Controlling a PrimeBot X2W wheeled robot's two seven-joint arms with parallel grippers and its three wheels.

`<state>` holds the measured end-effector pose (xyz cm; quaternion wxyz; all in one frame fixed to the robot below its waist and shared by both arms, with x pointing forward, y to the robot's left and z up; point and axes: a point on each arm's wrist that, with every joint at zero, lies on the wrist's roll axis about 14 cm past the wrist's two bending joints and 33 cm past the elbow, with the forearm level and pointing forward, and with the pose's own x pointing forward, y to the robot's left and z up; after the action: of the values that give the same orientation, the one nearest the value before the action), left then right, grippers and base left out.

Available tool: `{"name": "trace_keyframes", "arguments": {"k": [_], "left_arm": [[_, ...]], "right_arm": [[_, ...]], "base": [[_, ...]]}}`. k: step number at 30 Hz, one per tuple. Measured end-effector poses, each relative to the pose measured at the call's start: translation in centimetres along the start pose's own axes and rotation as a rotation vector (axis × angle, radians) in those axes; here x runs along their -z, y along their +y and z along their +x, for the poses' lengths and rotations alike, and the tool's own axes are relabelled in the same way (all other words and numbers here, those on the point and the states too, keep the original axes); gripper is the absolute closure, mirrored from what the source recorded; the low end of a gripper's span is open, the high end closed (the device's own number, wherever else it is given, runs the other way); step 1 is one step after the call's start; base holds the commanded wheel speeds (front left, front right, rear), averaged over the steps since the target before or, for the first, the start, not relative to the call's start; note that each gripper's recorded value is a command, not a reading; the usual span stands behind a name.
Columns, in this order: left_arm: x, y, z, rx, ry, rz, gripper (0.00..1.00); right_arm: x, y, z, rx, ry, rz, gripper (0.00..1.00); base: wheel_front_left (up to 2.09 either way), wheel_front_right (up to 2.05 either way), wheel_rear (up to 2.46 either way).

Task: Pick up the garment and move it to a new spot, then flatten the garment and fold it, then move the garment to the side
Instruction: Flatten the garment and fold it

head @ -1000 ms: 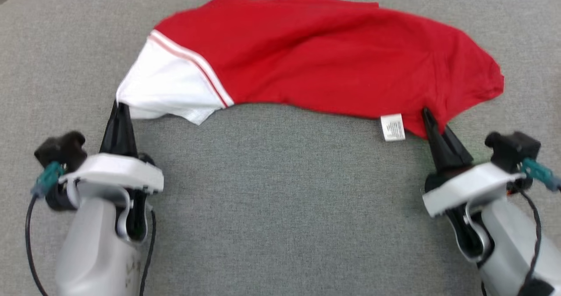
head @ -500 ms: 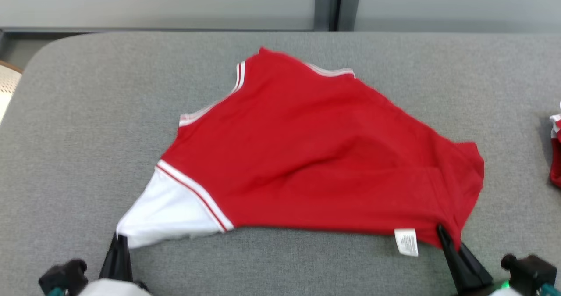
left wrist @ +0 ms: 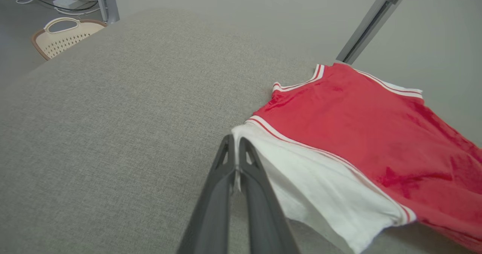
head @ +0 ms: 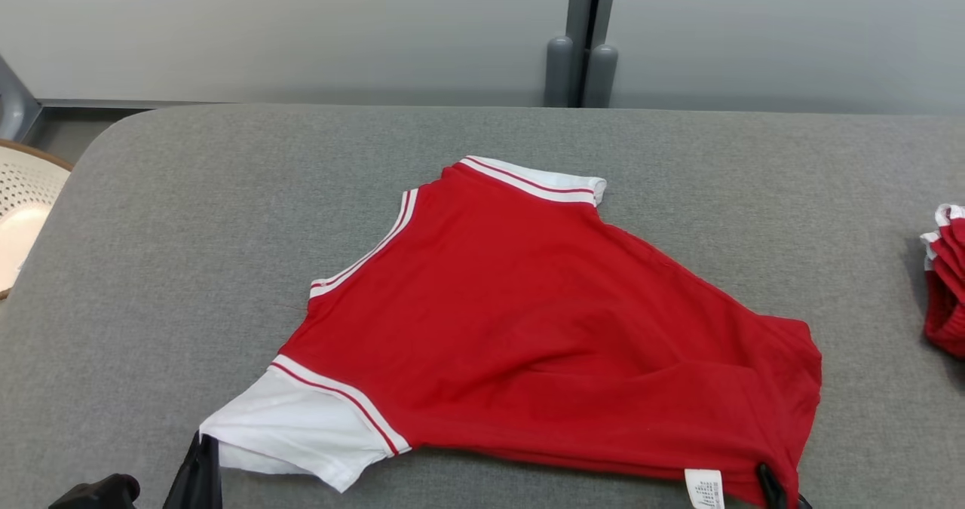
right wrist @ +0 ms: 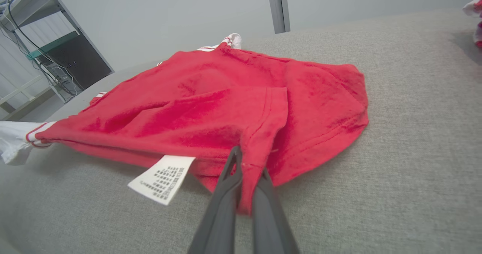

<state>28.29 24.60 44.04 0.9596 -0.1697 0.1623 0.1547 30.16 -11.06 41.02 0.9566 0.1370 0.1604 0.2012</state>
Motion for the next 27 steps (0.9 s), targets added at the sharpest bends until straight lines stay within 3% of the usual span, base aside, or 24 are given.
{"name": "trace_keyframes", "arguments": {"k": [15, 27], "left_arm": [[-1.8, -3.3, 2.1, 0.107, -0.032, 0.046, 1.00], [-5.1, -13.3, 11.7, 0.391, -0.055, 0.163, 1.00]], "right_arm": [[-0.6, -0.1, 0.3, 0.031, -0.039, 0.048, 1.00], [-0.5, -3.6, 4.1, 0.153, -0.034, 0.211, 1.00]], "base": [[0.00, 0.00, 0.00], [0.00, 0.00, 0.00]]}}
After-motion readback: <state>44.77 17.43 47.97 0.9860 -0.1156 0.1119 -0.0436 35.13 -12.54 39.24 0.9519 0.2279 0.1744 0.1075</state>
